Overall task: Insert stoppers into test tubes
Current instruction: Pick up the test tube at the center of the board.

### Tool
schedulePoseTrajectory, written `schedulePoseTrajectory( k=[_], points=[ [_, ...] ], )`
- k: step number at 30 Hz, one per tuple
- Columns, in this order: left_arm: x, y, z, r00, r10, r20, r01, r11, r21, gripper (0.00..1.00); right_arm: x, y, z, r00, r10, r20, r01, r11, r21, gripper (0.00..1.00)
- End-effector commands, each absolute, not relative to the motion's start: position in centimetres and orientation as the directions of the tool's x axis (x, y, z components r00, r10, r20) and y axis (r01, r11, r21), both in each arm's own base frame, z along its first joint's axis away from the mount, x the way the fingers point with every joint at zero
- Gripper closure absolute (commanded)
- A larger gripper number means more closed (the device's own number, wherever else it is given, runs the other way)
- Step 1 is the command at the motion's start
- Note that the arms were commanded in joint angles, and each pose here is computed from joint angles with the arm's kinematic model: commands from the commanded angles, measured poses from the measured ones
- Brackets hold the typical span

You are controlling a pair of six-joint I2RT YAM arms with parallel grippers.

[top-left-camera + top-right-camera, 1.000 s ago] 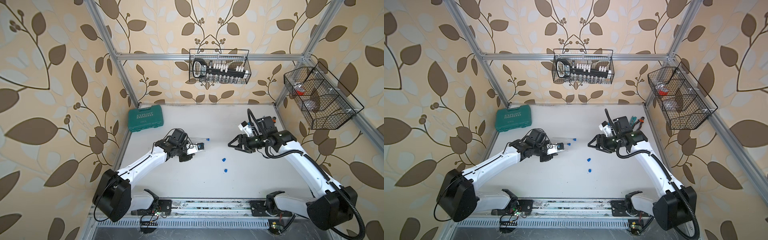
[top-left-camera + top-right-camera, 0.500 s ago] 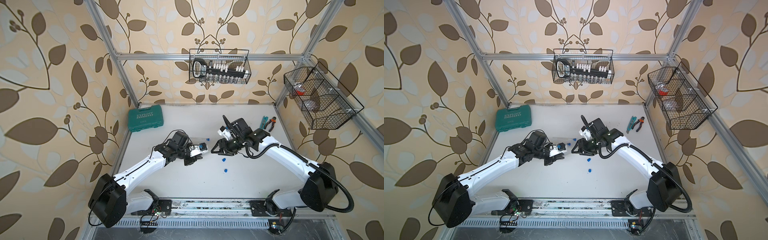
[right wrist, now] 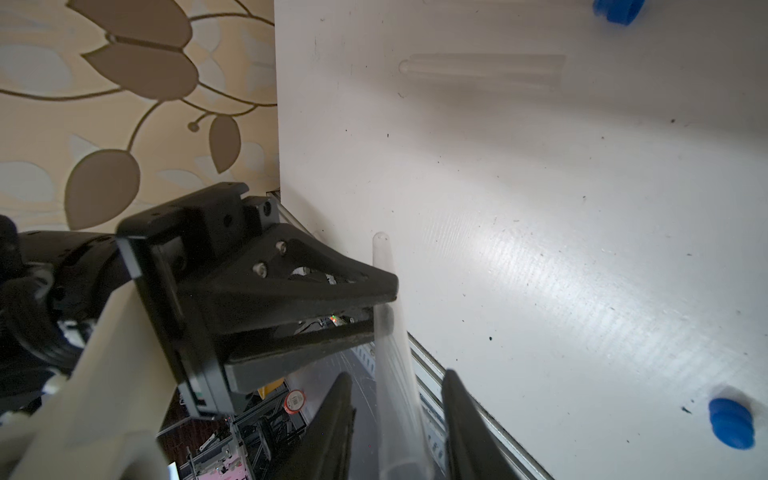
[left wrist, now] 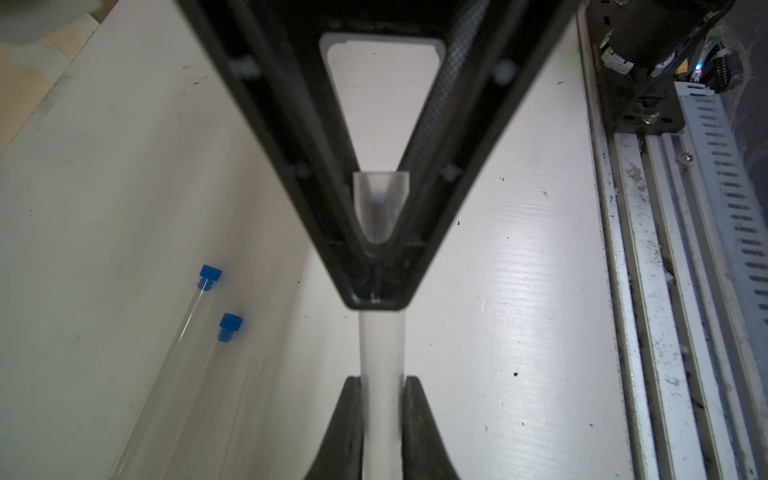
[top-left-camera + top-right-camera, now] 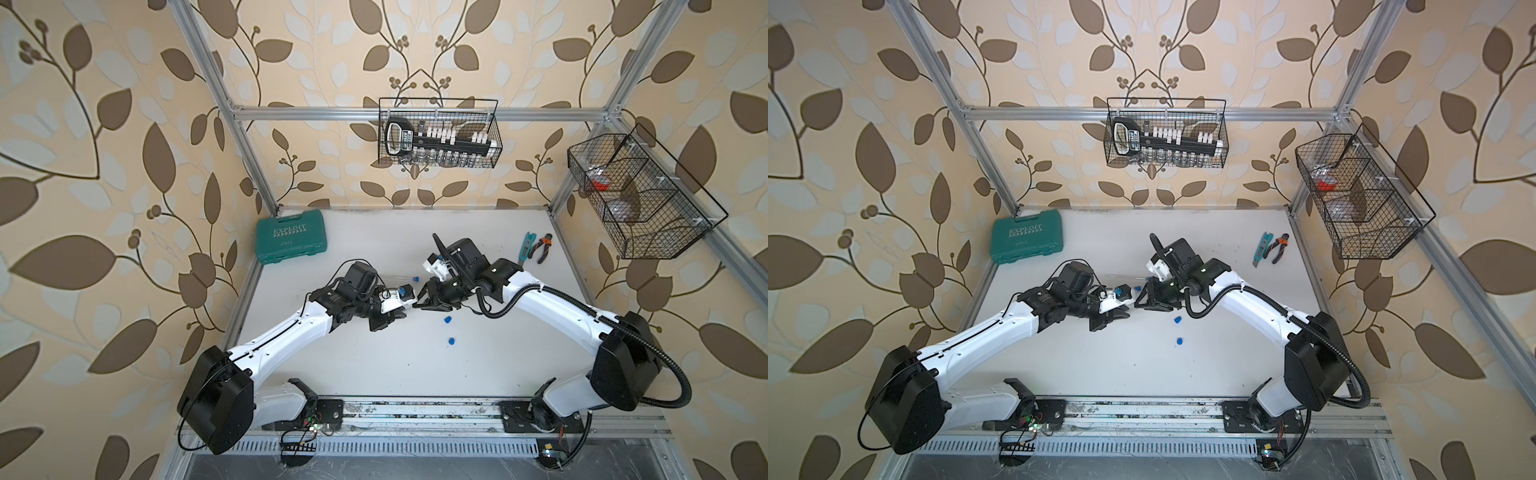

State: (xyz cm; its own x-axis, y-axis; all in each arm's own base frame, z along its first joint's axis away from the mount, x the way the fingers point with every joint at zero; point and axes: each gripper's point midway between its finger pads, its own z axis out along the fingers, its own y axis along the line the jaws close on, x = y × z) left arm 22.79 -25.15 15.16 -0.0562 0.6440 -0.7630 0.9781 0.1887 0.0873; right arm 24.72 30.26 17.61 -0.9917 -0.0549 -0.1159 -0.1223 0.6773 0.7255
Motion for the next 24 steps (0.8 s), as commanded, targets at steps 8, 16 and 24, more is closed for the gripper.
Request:
schedulePoseTrajectory(
  k=[8, 16, 24],
  points=[
    [23.1, -25.6, 15.8, -0.048, 0.636, -0.77, 0.976, 0.193, 0.099, 0.97, 25.6, 30.9, 18.2, -0.99, -0.046, -0.137, -0.131, 0.677, 0.725, 0.79],
    [23.9, -25.5, 15.6, -0.06, 0.655, -0.753, 0.967, 0.226, 0.12, 0.83, 25.5, 31.1, 18.8, -0.989, -0.044, -0.138, -0.132, 0.657, 0.742, 0.9],
    [23.7, -25.2, 14.7, -0.068, 0.648, -0.759, 0.962, 0.245, 0.124, 0.69, 25.5, 31.0, 20.2, -0.989, -0.028, -0.146, -0.132, 0.61, 0.781, 0.92]
  ],
)
